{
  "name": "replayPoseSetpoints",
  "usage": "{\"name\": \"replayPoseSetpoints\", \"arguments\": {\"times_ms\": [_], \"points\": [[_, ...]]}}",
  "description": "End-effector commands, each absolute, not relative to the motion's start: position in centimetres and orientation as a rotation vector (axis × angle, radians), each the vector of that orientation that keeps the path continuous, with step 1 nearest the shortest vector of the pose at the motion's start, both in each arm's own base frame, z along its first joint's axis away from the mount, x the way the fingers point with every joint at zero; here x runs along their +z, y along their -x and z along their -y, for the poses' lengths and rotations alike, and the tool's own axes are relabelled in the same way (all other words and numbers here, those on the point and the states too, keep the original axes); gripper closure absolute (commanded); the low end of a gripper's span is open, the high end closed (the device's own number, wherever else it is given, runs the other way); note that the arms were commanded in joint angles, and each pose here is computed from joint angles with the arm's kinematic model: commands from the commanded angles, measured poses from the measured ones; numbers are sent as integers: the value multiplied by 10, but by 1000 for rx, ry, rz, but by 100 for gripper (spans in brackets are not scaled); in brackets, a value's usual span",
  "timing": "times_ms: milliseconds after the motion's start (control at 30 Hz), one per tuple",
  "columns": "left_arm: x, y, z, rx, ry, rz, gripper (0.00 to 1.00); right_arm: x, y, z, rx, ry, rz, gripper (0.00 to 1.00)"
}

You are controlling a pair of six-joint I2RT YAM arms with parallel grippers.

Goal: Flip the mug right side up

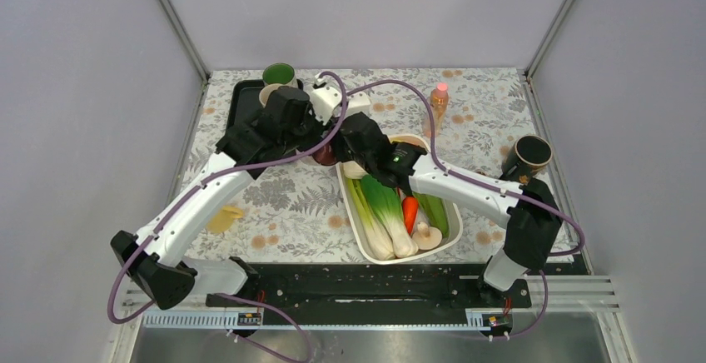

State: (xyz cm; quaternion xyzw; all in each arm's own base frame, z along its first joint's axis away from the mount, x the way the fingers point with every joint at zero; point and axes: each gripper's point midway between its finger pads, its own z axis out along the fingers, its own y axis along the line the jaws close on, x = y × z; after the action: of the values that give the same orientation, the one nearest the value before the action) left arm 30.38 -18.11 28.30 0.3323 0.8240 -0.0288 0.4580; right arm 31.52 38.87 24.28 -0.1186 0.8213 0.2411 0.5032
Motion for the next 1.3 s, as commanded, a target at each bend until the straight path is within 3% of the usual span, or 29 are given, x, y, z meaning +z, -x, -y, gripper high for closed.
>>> {"name": "replayPoseSetpoints", "arguments": {"times_ms": [0,67,133,267,433,500,567,633,733,900,1067,1267], "points": [[253,-322,160,108,-894,-2099,57,333,-310,-410,849,171,-1757,100],[233,-317,164,80,-943,-2150,56,331,-314,-411,873,134,-1750,100],[222,-321,161,111,-931,-2162,64,328,-317,-413,895,97,-1744,100],[216,-328,156,149,-904,-2142,100,327,-320,-414,936,24,-1718,100],[212,-336,141,217,-889,-2106,100,328,-322,-412,922,26,-1697,98],[213,-346,132,209,-858,-2080,100,326,-322,-414,924,50,-1693,61],[215,-357,121,179,-816,-2085,100,322,-323,-419,942,75,-1706,37],[215,-367,105,164,-768,-2105,100,316,-324,-423,965,88,-1727,19],[212,-384,74,159,-684,-2138,100,308,-323,-429,991,118,-1750,7],[205,-414,33,197,-706,-2129,100,310,-315,-433,1008,199,-1744,1],[197,-441,30,2,-1072,-2076,100,312,-304,-422,964,310,-1722,1],[194,-466,36,-33,-1365,-1893,100,308,-297,-393,876,331,-1706,1]]}}
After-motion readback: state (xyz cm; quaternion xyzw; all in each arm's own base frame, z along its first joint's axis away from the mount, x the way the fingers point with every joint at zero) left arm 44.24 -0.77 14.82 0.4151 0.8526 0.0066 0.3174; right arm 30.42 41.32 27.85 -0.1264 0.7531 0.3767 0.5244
